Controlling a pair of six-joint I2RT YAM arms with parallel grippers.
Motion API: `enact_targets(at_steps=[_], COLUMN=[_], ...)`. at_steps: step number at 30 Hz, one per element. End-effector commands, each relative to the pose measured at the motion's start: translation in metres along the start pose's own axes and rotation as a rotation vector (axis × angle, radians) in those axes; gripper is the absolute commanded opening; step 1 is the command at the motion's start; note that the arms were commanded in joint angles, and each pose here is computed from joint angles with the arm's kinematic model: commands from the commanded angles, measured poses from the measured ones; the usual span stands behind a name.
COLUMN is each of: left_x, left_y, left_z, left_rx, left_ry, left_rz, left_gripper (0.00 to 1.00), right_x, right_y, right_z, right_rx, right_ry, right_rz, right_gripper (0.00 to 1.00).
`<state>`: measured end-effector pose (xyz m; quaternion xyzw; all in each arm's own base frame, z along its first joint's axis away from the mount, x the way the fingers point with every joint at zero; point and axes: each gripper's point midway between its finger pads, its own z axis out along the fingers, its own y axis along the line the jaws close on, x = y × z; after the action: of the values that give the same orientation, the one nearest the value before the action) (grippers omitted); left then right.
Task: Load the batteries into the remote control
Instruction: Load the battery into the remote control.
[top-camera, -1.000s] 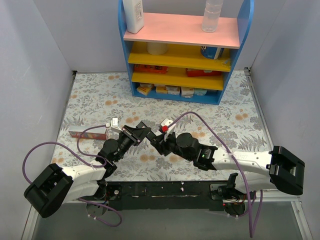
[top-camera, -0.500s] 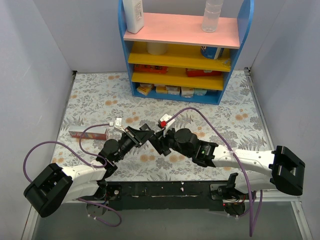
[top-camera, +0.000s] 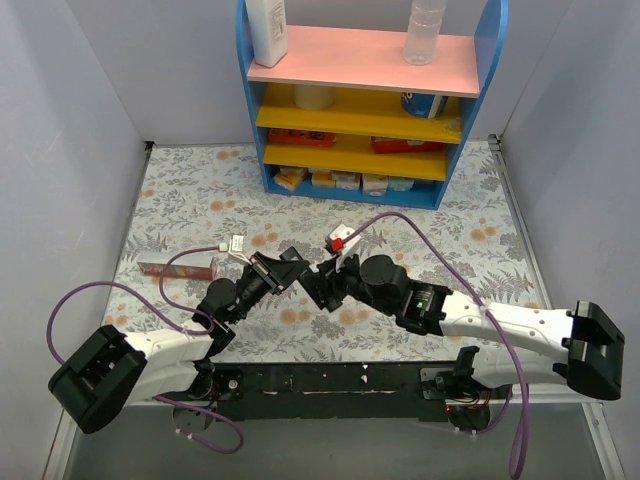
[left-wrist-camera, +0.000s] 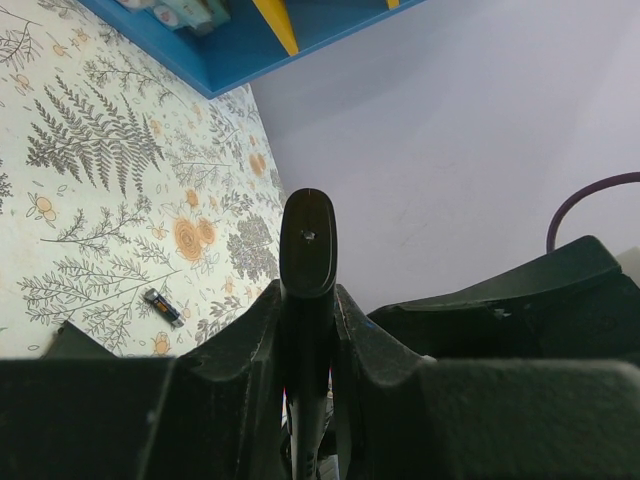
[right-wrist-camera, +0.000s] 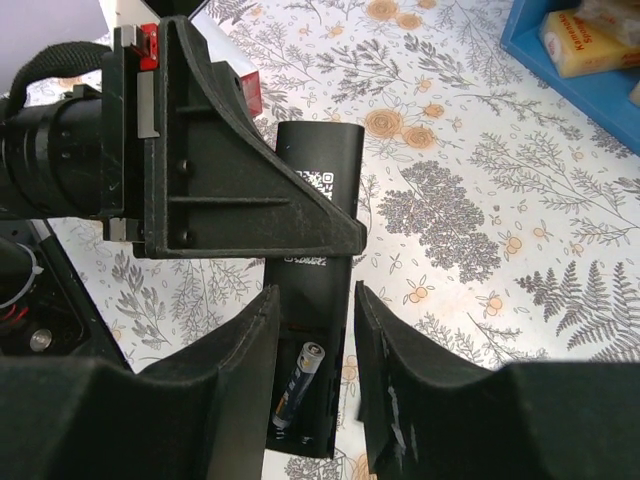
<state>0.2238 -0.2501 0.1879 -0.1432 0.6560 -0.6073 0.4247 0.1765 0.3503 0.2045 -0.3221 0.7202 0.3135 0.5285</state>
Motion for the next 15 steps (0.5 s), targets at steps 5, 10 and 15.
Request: enact_targets(at_steps=[5,10,15], left_x=[-0.001,-0.001,-0.001], left_y=[-0.014,-0.015,-0.016], left_z=[0.002,0.002,0.002], left_rx=[0.050,0.055,0.055], left_ry=[0.004,0.004,0.006], left_rz=[-0.003,-0.005,-0.004], left_gripper=[0.00,0.00,0.00], right_x=[-0.028,-0.016,-0.011], right_y=[-0.007,-0.011,-0.007], right_z=[-0.016,-0.013,-0.011], right_rx=[0.046,0.035,-0.005], right_ry=[0.022,0.082,0.108], right_rz=[0.098,0.158,0.184], right_gripper=[0.41,0.39,0.37])
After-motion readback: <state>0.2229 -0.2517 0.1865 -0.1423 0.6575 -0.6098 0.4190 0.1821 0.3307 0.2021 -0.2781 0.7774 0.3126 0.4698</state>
